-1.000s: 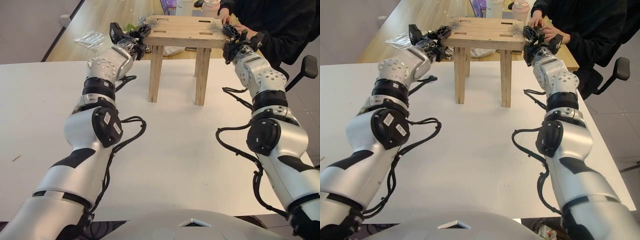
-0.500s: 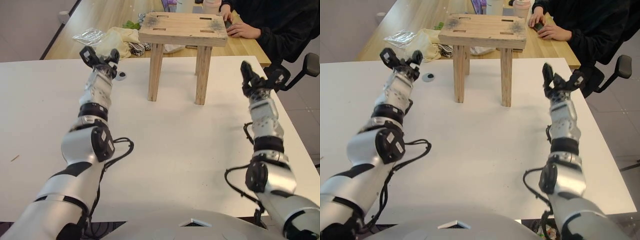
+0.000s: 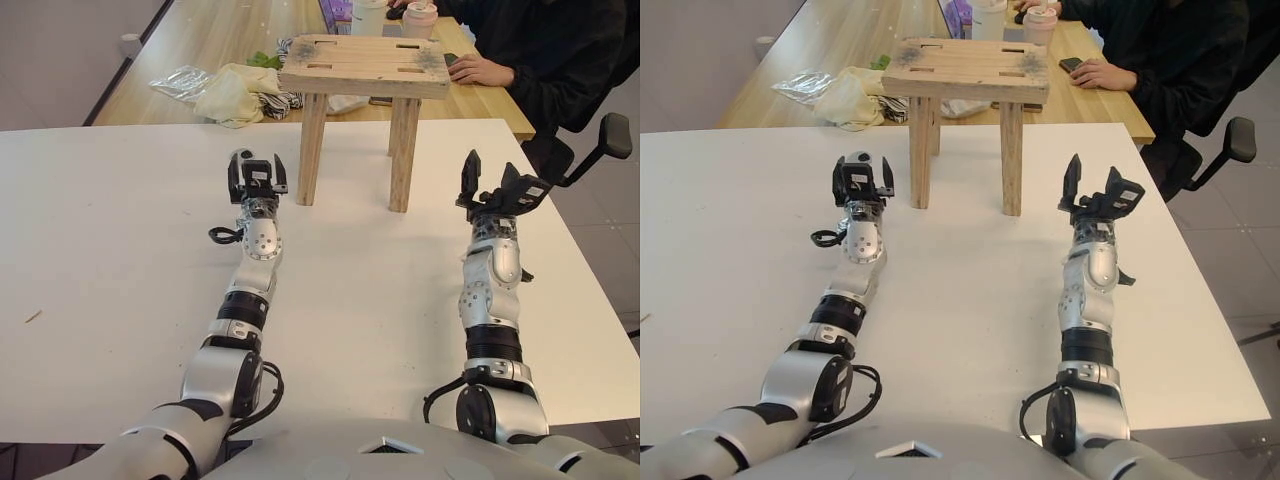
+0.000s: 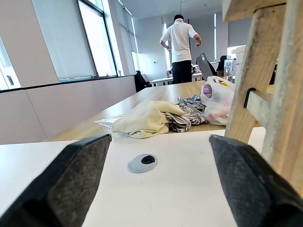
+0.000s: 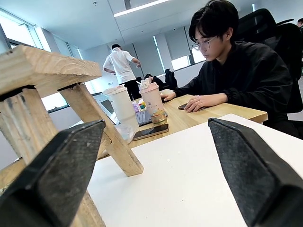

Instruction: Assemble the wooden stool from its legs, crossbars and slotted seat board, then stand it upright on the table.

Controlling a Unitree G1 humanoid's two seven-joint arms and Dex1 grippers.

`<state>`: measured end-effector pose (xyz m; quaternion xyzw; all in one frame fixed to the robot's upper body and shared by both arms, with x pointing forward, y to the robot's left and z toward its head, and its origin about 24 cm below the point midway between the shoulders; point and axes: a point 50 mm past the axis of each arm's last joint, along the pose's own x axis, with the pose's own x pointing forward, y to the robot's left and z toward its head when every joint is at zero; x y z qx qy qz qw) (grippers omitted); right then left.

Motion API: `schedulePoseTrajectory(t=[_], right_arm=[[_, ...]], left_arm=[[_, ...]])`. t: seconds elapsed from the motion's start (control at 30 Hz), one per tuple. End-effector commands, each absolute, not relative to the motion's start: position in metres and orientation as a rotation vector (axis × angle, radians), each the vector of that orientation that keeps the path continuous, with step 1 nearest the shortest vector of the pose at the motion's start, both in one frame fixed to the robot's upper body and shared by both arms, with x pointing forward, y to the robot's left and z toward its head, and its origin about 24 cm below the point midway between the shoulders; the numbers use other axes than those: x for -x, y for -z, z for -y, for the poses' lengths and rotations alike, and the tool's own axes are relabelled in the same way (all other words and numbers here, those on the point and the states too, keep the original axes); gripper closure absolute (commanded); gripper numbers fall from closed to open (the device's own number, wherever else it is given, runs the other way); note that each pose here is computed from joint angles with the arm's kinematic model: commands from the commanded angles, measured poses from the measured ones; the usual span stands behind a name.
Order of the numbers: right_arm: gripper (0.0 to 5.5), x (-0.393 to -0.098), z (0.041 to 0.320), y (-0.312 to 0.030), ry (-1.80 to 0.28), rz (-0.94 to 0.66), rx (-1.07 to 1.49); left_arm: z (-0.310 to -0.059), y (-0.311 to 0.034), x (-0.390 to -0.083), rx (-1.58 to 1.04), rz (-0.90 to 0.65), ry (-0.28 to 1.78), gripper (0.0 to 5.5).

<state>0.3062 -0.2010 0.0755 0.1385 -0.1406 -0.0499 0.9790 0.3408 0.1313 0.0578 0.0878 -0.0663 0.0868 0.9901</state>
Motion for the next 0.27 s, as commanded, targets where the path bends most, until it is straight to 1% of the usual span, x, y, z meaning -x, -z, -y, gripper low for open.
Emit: schedulePoseTrajectory(t=[0.03,0.13,0.27], right_arm=[[1.5,-0.312,0.191,-0.083,0.06,0.306,-0.247],[1.5,-0.315,0.19,-0.086,0.049,0.307,-0.238],[1.5,-0.319,0.176,-0.09,0.014,0.307,-0.241]], left_arm=[[-0.13,-0.059,-0.339,-0.188,0.158,-0.191,1.7],[-0.126,-0.061,-0.339,-0.189,0.175,-0.188,1.7],[-0.132,-0.058,-0.337,-0.189,0.165,-0.21,1.7]])
